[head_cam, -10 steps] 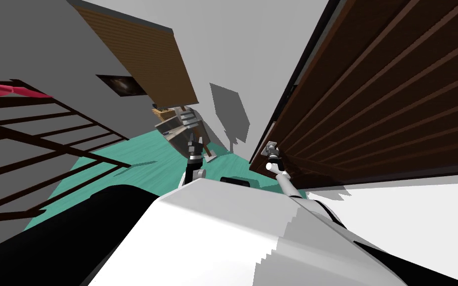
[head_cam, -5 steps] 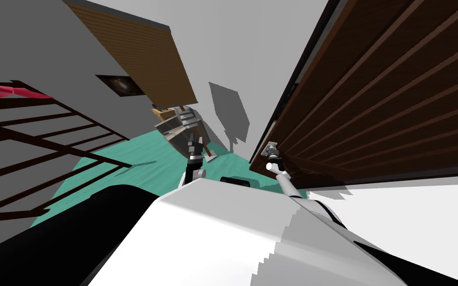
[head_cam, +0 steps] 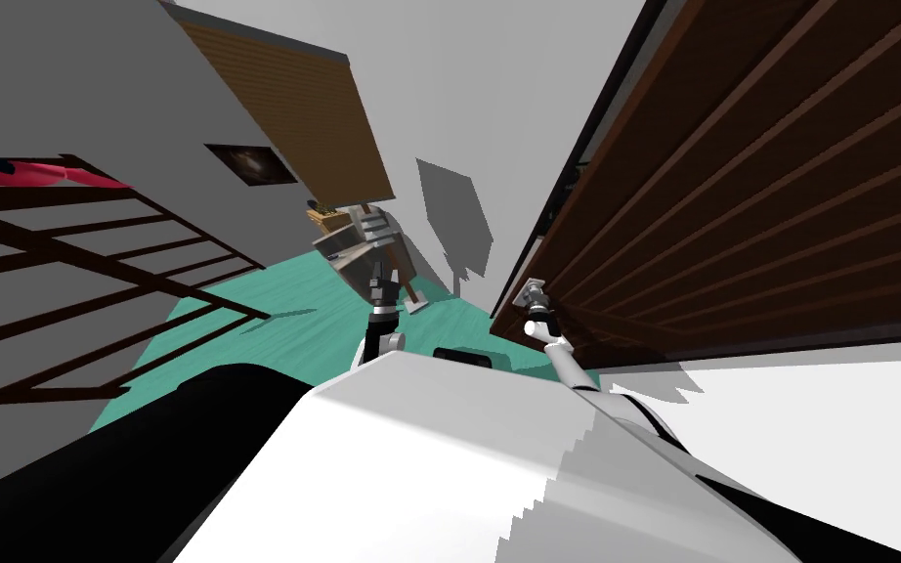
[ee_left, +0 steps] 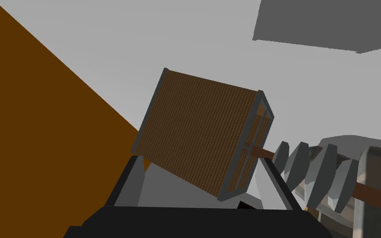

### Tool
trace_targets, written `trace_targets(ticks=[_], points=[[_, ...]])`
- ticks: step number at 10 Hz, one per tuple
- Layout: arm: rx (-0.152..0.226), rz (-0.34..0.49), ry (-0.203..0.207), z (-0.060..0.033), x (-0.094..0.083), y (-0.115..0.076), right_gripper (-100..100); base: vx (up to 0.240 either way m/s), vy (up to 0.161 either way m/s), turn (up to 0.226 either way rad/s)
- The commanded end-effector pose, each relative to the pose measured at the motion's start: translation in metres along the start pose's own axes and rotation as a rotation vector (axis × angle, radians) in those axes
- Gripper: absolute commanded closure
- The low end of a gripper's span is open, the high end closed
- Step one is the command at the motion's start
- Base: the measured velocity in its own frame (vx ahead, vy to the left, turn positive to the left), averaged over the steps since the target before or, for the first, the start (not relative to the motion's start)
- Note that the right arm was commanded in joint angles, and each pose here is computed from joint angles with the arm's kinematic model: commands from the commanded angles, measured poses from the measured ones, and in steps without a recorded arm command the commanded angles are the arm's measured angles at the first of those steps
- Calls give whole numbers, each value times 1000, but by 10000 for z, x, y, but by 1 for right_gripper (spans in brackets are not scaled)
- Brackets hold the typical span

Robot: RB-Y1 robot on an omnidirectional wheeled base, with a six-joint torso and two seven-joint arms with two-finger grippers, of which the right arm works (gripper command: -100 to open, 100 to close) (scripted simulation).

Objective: Pull the door open

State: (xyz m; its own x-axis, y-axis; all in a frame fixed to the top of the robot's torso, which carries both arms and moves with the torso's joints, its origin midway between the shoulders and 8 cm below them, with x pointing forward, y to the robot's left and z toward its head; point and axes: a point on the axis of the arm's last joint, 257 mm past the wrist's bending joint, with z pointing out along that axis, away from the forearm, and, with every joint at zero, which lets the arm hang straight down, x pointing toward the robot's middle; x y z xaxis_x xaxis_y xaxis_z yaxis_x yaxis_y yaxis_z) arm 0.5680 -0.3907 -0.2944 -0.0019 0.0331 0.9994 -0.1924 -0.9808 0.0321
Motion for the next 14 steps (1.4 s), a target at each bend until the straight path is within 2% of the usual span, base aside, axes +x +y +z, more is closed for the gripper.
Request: trace_targets(ticks=[1,5,7,8,14], points=[[21,8,-5,-29,-17,-57,100,-228,-61,121],[80,27,-5,-75,-8,-182,100,-239,-74,116],[98,32,-7,-92,-10,-221,100,-218,-82,85],[90,26,-10,-91,-27,-192,100,-86,-35,32],[178,29,-5,-198,-8,-378,100,-197,-84,92]])
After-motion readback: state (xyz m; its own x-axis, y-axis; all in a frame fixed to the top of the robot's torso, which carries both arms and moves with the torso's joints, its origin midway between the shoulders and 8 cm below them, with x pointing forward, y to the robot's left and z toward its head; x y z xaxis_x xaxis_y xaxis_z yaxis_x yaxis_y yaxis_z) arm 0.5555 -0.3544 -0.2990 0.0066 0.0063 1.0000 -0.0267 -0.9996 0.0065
